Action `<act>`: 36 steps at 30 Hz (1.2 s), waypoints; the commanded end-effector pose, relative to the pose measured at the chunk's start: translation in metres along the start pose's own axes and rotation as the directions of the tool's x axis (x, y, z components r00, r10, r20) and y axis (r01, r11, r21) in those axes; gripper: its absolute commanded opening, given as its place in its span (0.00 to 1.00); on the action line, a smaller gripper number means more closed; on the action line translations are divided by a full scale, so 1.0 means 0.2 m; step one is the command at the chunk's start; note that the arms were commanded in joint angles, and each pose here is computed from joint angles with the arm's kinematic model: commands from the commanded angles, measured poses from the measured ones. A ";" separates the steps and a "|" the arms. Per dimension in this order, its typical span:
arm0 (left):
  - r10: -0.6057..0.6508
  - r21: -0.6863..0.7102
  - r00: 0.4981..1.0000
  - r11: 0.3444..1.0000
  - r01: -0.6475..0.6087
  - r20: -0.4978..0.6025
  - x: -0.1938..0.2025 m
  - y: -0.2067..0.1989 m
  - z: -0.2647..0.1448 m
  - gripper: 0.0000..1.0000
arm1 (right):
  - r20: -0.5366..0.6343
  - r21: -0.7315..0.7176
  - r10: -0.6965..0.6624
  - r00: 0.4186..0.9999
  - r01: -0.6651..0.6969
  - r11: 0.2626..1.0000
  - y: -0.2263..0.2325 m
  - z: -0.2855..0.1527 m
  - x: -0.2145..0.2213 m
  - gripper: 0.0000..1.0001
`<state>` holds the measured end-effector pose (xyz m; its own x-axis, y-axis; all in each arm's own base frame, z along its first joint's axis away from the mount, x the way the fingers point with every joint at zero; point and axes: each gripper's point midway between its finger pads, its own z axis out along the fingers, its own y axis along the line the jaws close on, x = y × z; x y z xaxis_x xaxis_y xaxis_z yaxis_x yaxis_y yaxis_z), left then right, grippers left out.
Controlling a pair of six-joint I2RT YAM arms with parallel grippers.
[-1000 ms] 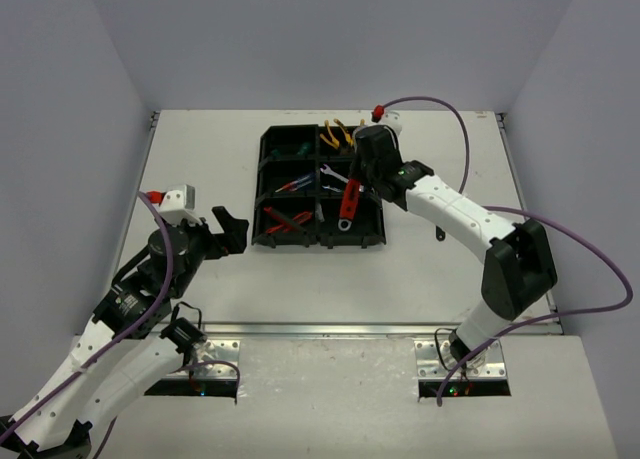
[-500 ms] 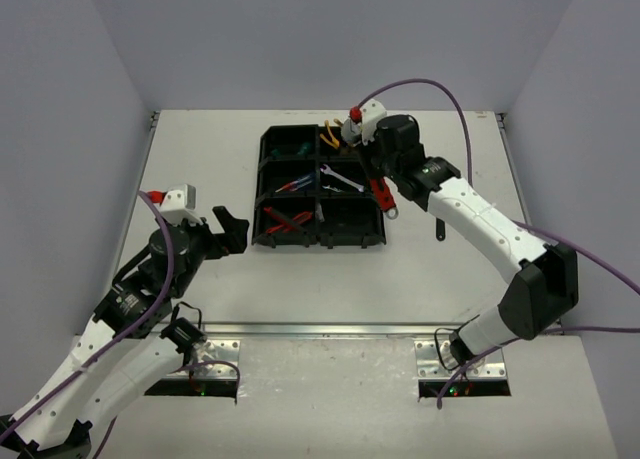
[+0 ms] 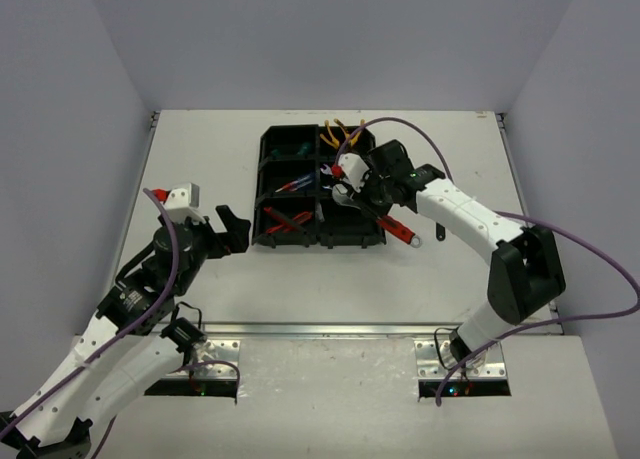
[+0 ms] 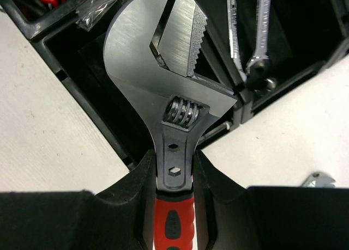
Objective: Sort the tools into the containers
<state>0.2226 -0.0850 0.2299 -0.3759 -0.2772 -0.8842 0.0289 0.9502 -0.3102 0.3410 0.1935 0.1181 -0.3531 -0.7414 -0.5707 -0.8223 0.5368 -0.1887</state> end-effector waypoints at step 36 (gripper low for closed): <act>0.003 -0.008 1.000 1.000 -0.003 0.013 -0.02 -0.01 0.03 1.00 | 0.053 -0.090 -0.188 0.981 0.193 0.977 -0.02 0.25 -0.16 0.16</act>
<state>0.2258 -0.0841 0.2247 -0.3887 -0.2663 -0.8821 0.0106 0.9560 -0.2933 0.3522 0.2099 0.0631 -0.2649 -0.8423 -0.4694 -0.9173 0.3702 -0.1465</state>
